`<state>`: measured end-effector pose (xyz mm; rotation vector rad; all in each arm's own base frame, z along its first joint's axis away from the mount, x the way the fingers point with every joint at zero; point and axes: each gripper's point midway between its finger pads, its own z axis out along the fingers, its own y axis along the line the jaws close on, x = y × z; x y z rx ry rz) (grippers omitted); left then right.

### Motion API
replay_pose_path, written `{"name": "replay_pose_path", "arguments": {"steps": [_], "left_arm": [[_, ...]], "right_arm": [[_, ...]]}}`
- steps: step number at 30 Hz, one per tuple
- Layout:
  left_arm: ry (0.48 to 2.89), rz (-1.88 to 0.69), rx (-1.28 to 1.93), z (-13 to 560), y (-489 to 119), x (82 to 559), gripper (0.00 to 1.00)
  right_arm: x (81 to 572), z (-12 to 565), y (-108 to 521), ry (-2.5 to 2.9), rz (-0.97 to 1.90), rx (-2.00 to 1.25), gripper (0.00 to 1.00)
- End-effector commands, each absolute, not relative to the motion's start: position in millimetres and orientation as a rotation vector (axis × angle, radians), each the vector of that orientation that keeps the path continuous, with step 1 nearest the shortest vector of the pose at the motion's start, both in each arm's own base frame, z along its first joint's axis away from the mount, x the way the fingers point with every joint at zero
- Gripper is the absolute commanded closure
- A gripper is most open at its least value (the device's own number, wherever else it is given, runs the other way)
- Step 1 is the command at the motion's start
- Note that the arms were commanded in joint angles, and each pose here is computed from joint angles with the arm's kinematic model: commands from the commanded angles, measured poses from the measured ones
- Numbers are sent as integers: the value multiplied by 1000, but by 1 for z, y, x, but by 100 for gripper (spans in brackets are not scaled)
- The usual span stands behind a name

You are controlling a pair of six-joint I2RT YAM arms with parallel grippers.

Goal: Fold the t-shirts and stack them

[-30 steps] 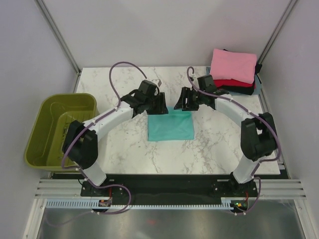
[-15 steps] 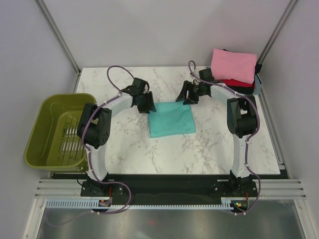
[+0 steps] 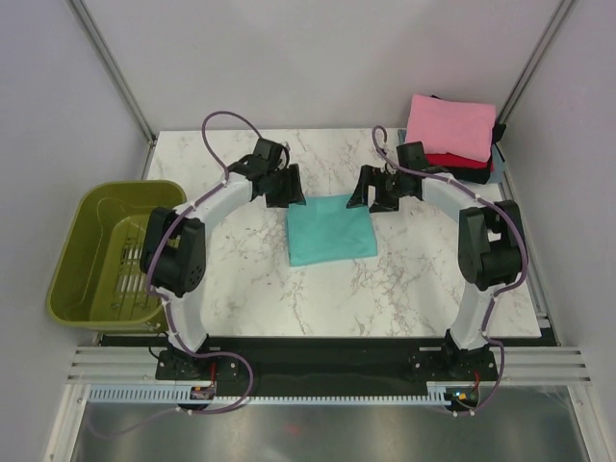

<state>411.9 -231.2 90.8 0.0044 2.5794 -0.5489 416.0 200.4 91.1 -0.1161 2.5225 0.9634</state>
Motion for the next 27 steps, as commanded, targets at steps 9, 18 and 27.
{"name": "replay_pose_path", "arguments": {"steps": [9,18,27], "left_arm": [[2439,-530,152,177,-221,370,39],[2393,-528,146,190,-200,330,39],[2355,-547,176,194,-176,279,39]], "right_arm": [[423,41,158,2586,665,-50,4],[421,-19,195,2656,735,53,9],[400,-26,228,2689,901,-9,75]]}}
